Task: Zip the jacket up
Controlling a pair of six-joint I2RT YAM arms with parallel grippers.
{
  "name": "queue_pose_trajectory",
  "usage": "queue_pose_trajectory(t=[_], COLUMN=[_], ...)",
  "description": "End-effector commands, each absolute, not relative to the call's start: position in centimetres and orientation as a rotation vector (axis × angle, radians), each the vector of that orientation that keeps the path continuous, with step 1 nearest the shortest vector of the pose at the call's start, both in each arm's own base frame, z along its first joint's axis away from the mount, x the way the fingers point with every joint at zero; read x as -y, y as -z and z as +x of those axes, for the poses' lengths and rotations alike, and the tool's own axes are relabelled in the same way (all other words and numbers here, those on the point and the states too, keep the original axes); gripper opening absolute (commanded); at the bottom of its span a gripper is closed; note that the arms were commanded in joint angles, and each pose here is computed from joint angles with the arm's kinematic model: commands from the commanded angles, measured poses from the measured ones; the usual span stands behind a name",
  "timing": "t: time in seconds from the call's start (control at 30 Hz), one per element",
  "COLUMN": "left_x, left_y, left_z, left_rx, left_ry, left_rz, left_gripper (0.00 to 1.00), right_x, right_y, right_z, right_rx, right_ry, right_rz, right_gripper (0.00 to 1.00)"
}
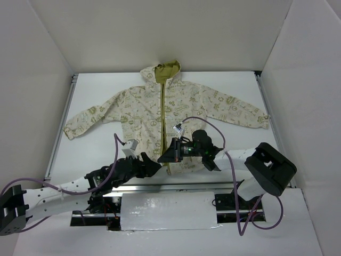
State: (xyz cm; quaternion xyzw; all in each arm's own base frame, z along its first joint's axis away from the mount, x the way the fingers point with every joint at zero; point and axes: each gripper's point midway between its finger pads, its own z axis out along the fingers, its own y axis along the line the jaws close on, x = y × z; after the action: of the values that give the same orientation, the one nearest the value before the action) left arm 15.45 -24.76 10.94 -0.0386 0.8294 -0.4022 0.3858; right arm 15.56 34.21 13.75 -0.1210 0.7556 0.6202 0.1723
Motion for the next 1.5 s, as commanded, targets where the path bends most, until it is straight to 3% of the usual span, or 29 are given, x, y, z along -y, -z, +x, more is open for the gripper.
queue_pose_trajectory(t=[0.0, 0.37, 0.67, 0.83, 1.47], left_x=[26.7, 26.7, 26.9, 27.4, 26.1], left_y=[-16.9, -18.2, -19.1, -17.9, -14.8], left_z=[15.7, 15.3, 15.0, 15.0, 15.7], left_rx=[-1.917, -1.912, -1.925, -1.97, -2.023], left_ry=[1.241, 1.25, 1.258, 1.241, 1.111], left_rz=[-0.104, -0.058, -0.04, -0.031, -0.054], left_gripper=[0.75, 0.73, 0.87, 0.79, 0.73], right_x=[-34.9, -34.7, -34.6, -34.6, -34.7], right_y=[-14.8, -13.1, -13.8, -14.8, -17.4], right_z=[15.5, 16.7, 16.5, 16.4, 15.2], right_rx=[-2.073, -2.142, -2.097, -2.057, -1.954], right_ry=[-1.795, -1.676, -1.723, -1.755, -1.884], right_rz=[-0.404, -0.34, -0.32, -0.316, -0.37], right_gripper=[0.06, 0.03, 0.02, 0.03, 0.06])
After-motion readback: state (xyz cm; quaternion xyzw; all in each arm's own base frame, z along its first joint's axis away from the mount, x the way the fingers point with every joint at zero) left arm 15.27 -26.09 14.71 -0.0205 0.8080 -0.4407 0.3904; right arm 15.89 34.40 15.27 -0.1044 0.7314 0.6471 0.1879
